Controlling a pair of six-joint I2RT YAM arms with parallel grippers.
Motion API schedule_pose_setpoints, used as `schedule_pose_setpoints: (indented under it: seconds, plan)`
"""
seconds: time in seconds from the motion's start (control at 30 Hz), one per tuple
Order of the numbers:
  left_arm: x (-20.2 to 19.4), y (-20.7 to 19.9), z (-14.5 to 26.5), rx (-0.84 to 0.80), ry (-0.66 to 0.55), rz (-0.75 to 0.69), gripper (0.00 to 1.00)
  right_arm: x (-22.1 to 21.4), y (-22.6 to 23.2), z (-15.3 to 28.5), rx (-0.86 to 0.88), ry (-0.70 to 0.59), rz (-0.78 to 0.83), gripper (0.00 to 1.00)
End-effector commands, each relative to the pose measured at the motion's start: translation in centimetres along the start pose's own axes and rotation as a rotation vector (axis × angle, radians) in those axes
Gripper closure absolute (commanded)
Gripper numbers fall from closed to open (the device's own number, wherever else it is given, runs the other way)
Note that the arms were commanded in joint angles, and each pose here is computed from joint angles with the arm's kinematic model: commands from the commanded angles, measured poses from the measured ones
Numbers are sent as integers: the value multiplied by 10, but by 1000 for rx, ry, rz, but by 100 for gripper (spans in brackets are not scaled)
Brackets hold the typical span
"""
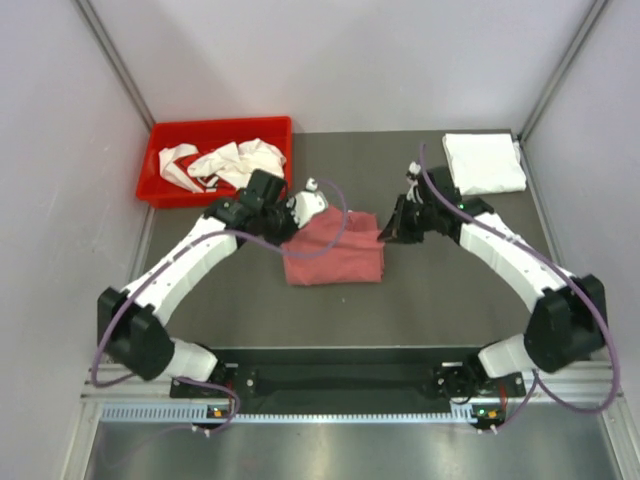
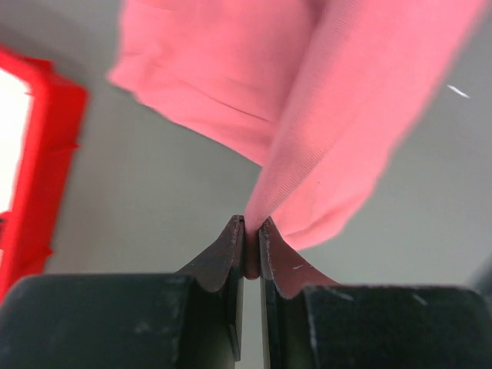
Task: Fold and stack the t-shirts
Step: Fold the tshirt
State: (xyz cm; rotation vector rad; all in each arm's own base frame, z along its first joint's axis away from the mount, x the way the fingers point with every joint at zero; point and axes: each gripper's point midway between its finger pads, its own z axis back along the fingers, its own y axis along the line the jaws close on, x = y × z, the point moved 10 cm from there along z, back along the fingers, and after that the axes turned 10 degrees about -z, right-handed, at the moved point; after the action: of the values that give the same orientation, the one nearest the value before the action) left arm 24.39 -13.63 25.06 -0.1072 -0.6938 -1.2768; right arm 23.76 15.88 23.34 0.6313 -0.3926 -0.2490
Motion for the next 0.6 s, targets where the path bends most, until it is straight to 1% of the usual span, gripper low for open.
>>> schedule_pose_setpoints:
  seconds: [0.0,0.03,0.17,0.23,0.27,0.4,0.5,0.57]
  plan:
    - [-2,43,-9,97,31,53,100,42,-2,-12,16,-75,24,100]
    - [-3,48,-14,99,39,61,100,49,-3,-26,29,-63,16,100]
    - [-7,70,-46,83,87,99,100,66,-8,-51,12,-47,-17,100]
    - [-9,78,-55,99,96,109,100,75,-13,-59,12,-58,-38,100]
    - [-11,83,-66,109,101,117,100,77,-13,-61,15,-67,-57,100]
    - [-16,99,-85,168,119,168,100,88,-15,-70,43,-127,-99,100]
    - [-19,106,-97,215,126,185,100,93,-21,-80,33,-140,-128,100]
    - [-19,107,-106,213,118,192,100,96,-26,-87,22,-143,-152,100]
